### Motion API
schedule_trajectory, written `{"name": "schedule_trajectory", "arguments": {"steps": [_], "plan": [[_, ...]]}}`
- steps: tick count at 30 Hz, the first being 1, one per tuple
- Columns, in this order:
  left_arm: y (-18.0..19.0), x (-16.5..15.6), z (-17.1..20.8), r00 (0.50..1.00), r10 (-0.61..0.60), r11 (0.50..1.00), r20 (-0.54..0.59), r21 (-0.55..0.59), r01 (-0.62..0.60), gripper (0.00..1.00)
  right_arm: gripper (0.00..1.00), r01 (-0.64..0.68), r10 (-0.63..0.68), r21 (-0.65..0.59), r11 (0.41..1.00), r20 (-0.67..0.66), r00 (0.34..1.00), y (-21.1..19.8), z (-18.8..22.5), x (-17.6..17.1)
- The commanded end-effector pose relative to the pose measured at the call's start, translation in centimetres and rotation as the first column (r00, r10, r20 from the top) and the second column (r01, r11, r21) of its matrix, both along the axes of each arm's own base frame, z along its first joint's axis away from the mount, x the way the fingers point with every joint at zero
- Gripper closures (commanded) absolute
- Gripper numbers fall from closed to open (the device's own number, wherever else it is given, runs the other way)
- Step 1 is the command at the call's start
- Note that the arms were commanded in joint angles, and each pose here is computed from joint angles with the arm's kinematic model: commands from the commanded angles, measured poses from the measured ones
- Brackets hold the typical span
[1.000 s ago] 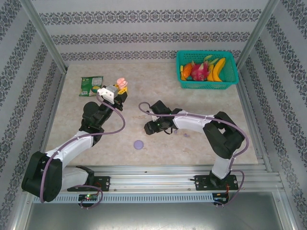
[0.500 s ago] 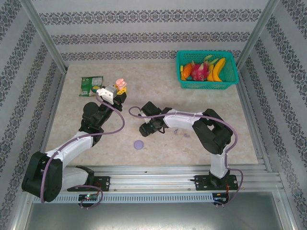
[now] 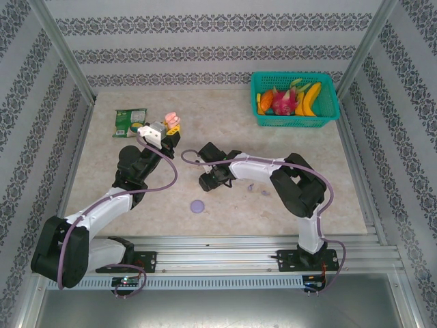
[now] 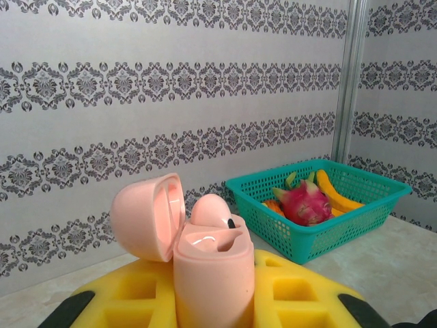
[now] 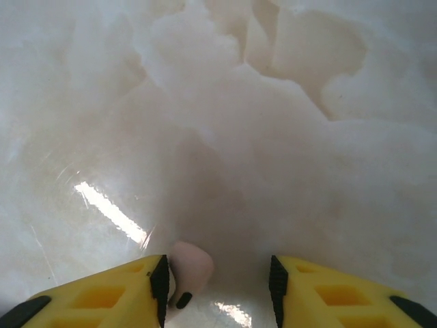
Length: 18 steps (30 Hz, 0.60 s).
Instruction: Insert the wireless bluetooth earbuds into the charging case
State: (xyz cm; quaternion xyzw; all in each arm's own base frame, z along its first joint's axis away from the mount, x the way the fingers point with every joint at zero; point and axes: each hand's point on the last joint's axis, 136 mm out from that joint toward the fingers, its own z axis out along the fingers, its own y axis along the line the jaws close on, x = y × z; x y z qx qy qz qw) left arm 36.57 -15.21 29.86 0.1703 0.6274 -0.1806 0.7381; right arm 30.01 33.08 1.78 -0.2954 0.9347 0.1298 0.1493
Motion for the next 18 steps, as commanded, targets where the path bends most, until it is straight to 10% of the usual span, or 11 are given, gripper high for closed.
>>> {"name": "schedule_trajectory", "arguments": {"steps": [1, 18], "plan": [[0.2, 0.0, 1.1, 1.000, -0.006, 1.000, 0.028, -0.023, 0.007, 1.00, 0.59, 0.007, -0.007, -0.025, 1.000, 0.004, 1.000, 0.4, -0.8, 0.1], [-0.1, 0.1, 1.5, 0.999, -0.022, 0.999, 0.029, -0.043, 0.023, 1.00, 0.64, 0.148, -0.149, -0.038, 0.988, -0.011, 0.989, -0.5, 0.5, 0.2]]}}
